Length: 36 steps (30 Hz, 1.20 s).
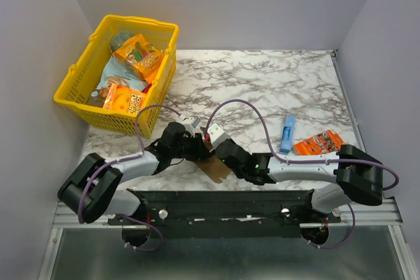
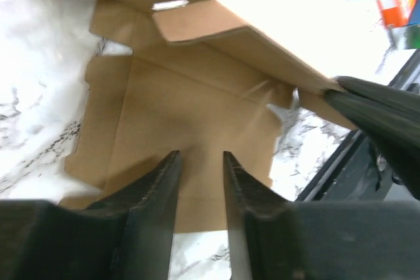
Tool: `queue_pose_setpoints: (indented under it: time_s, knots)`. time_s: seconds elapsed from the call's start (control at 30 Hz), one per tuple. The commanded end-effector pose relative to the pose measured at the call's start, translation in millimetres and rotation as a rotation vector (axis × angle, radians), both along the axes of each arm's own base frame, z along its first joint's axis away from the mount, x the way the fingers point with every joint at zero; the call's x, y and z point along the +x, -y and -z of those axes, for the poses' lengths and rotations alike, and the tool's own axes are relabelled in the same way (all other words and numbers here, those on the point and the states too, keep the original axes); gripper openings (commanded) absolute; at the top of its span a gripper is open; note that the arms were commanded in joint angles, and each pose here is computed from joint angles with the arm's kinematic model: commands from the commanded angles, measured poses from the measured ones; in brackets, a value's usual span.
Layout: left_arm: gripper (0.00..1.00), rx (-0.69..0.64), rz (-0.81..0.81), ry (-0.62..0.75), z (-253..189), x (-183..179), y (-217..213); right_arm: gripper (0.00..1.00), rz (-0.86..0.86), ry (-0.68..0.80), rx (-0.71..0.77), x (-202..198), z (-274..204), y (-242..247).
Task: Fold the paper box
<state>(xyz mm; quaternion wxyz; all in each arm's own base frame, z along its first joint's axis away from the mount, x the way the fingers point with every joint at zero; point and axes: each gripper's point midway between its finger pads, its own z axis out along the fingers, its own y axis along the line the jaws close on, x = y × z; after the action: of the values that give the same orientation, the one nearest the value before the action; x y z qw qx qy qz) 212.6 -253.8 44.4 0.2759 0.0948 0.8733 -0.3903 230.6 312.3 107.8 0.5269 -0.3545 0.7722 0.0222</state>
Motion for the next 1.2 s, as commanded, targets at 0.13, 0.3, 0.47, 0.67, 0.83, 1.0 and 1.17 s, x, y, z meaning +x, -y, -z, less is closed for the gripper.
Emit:
queue_pose_setpoints:
  time_s: [0.13,0.3,0.47,0.67,0.83,1.0,1.17]
  knots:
    - [0.43,0.036,-0.08,0.174,-44,12,-23,0.01,0.018,-0.057,-0.088,-7,21,21]
    - [0.57,-0.047,-0.186,0.193,-77,30,-20,0.01,0.016,-0.066,-0.083,-9,23,20]
    - [0.61,-0.118,-0.297,0.216,-97,57,-16,0.01,0.011,-0.071,-0.082,-9,24,19]
    - [0.64,-0.162,-0.281,0.238,-111,77,3,0.01,0.01,-0.079,-0.077,-10,25,17]
    - [0.63,-0.151,-0.277,0.213,-101,84,9,0.01,0.016,-0.077,-0.079,-9,24,18]
    - [0.59,-0.143,-0.266,0.167,-91,82,12,0.01,0.016,-0.083,-0.085,-10,27,19]
    - [0.54,-0.182,-0.253,0.138,-87,77,17,0.01,0.017,-0.086,-0.091,-10,30,18]
